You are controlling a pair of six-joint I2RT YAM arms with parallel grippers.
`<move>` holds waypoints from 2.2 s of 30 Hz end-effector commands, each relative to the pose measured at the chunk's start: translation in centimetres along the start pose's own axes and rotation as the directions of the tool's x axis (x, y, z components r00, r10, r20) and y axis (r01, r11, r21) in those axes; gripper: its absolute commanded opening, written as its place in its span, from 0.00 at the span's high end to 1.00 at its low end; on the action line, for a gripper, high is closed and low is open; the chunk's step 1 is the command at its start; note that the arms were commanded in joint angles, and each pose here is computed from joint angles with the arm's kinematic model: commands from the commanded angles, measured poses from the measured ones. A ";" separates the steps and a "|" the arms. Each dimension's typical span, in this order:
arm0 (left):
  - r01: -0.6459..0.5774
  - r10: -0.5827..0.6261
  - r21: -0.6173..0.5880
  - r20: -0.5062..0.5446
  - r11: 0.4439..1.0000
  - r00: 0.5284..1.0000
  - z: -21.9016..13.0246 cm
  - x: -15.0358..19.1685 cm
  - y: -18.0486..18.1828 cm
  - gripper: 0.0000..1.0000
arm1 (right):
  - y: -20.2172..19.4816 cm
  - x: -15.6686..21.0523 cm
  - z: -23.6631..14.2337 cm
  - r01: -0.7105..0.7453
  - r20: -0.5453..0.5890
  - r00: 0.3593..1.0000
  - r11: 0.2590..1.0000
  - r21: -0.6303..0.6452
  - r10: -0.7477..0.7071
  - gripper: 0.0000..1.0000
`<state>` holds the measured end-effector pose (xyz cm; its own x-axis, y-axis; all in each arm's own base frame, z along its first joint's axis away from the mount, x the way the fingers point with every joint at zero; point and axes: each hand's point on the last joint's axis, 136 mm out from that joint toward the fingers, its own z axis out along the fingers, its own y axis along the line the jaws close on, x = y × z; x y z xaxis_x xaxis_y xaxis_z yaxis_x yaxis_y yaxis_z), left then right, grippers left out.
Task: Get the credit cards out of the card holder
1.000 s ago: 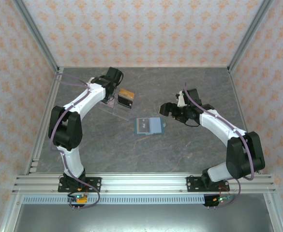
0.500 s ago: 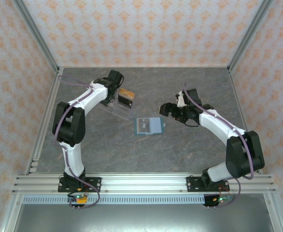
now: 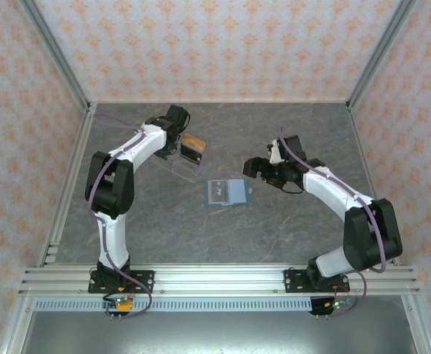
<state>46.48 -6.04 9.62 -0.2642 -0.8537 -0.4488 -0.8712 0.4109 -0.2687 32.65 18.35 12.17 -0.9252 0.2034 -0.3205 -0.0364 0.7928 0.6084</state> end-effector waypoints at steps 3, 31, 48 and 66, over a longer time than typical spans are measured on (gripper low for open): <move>-0.024 0.024 0.011 -0.006 1.000 1.000 -0.3 -0.6 -0.8 0.75 | 0.2 -0.2 -0.2 0.014 0.003 1.000 1.000 0.006 -0.014 0.11; -0.356 0.412 0.331 -0.115 0.874 0.904 -8.6 2.2 5.8 0.18 | 3.9 3.5 5.7 0.204 -0.098 0.977 0.965 0.162 -0.190 0.23; -0.385 0.492 0.415 -0.189 0.824 0.850 -8.1 5.4 8.4 0.00 | 0.3 5.7 10.9 0.322 -0.287 0.932 0.866 0.383 -0.220 0.47; -0.357 0.636 0.602 -0.344 0.714 0.691 -9.4 15.4 4.8 0.33 | -1.6 6.5 11.4 0.333 -0.318 0.925 0.844 0.420 -0.207 0.72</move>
<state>33.31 -17.67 8.09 -0.8679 -0.4591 -0.1896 -0.3320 0.8201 -0.4660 31.79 26.60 2.71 -0.9592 -0.1417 -0.2447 -0.1887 0.9653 0.1807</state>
